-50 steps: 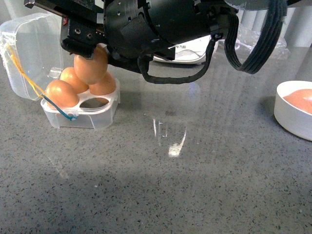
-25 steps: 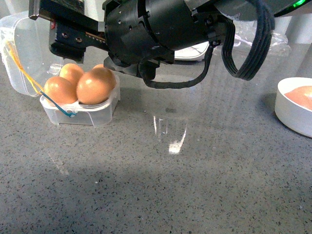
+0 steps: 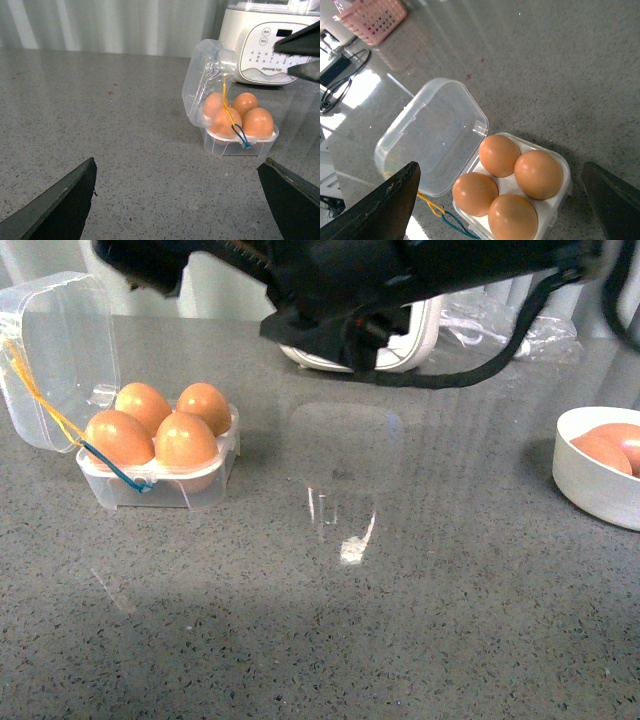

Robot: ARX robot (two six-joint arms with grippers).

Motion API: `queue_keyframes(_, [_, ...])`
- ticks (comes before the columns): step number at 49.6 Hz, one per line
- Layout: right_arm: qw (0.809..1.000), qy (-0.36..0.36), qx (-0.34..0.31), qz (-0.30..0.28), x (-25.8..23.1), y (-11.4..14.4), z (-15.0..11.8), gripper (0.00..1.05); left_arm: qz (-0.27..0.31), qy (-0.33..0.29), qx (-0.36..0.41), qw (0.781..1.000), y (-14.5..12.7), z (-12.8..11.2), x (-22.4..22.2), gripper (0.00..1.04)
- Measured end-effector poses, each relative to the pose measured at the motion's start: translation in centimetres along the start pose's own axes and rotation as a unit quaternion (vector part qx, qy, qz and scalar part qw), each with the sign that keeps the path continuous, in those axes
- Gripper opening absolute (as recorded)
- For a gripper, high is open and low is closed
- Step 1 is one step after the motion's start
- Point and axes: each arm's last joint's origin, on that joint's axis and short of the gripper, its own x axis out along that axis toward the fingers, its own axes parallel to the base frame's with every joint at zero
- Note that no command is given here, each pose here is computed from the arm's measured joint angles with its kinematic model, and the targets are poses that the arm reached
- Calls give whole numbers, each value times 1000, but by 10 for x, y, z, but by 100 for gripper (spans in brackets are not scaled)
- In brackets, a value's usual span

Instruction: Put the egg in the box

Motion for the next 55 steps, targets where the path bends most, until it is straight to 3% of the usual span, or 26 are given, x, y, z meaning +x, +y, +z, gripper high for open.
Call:
queue_keyframes(12, [997, -56, -4, -47, -64, -6, 5, 98, 0, 0, 0, 1000, 0, 0, 0, 98])
queue_keyframes(20, [977, -106, 6, -185, -122, -23, -11, 98, 0, 0, 0, 1000, 0, 0, 0, 98])
queue_keyframes(30, [972, -116, -4, -202, -126, -24, -13, 97, 0, 0, 0, 1000, 0, 0, 0, 98])
queue_keyframes(32, [947, -179, -50, -261, -129, -26, -18, 88, 0, 0, 0, 1000, 0, 0, 0, 98])
queue_keyframes(36, [895, -240, -117, -357, -152, -35, -34, 70, 1, 0, 0, 1000, 0, 0, 0, 98])
queue_keyframes(38, [886, -245, -132, -371, -164, -40, -41, 62, 1, 0, 0, 1000, 0, 0, 0, 98])
queue_keyframes(50, [880, -229, -156, -387, -199, -54, -73, 29, 0, 0, 0, 1000, 0, 0, 0, 98])
queue_keyframes(55, [881, -228, -162, -383, -213, -57, -88, 7, 0, 0, 0, 1000, 0, 0, 0, 98])
